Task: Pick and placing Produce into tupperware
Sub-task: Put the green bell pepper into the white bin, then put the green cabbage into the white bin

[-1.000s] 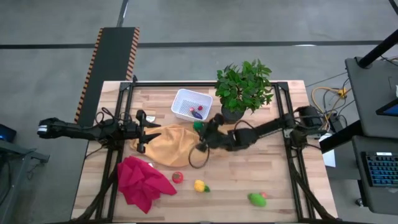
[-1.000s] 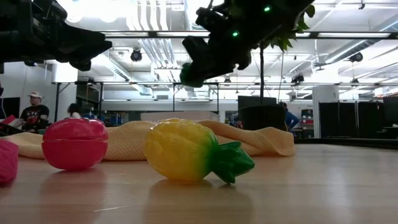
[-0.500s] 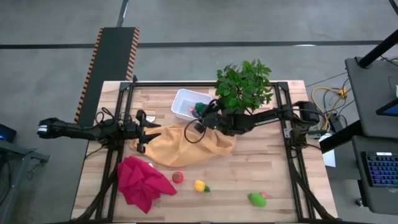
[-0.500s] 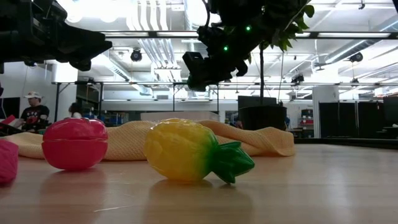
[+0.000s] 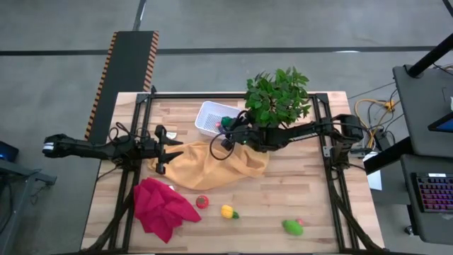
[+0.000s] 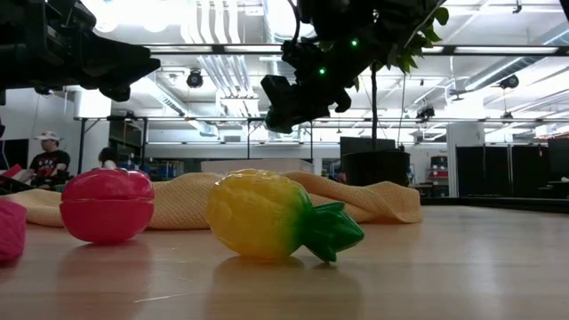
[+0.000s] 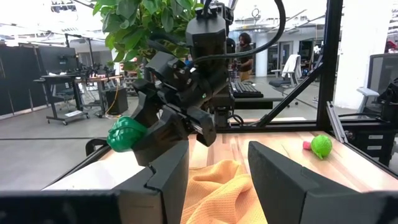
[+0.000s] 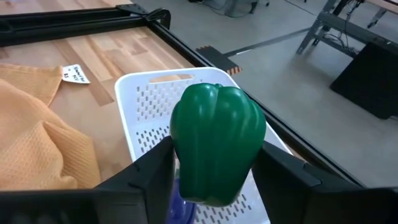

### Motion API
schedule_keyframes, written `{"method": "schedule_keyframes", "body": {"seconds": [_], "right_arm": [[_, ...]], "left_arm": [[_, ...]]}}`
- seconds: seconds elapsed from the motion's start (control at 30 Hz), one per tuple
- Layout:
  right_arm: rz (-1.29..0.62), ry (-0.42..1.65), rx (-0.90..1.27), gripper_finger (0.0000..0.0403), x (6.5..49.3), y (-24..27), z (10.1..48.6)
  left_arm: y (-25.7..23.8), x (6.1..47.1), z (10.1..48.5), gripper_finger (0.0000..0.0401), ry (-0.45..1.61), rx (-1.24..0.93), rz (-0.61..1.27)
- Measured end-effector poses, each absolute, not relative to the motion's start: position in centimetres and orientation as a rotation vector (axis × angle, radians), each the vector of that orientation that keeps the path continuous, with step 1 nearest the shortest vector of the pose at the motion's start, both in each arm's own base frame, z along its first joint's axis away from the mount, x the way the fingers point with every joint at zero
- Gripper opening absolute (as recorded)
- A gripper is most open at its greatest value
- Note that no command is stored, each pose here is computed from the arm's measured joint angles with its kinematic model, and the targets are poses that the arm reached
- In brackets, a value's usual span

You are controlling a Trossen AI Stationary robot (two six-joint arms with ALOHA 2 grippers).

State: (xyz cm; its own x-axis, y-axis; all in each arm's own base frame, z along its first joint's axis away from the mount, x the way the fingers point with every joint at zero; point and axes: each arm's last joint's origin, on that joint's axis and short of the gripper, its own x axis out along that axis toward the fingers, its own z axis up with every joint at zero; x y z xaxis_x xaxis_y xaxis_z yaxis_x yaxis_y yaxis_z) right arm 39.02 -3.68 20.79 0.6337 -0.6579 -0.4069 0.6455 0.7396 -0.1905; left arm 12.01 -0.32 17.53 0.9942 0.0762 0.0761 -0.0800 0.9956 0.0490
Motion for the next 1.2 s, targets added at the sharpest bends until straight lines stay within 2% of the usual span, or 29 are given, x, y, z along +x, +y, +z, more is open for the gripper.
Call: {"method": "schedule_keyframes", "body": {"seconds": [0.37,0.97,1.2], "right_arm": [[-0.758,0.475,-0.021,0.0232,38.98,-4.15,20.80],[-0.756,0.473,-0.009,0.0247,38.97,-4.14,20.77],[-0.742,0.477,0.004,0.0279,38.98,-4.10,20.71]], "left_arm": [[-0.32,12.01,17.53,0.0152,-0.074,0.052,0.078],[-0.32,12.01,17.53,0.0152,-0.074,0.052,0.078],[-0.32,12.01,17.53,0.0152,-0.074,0.052,0.079]]}}
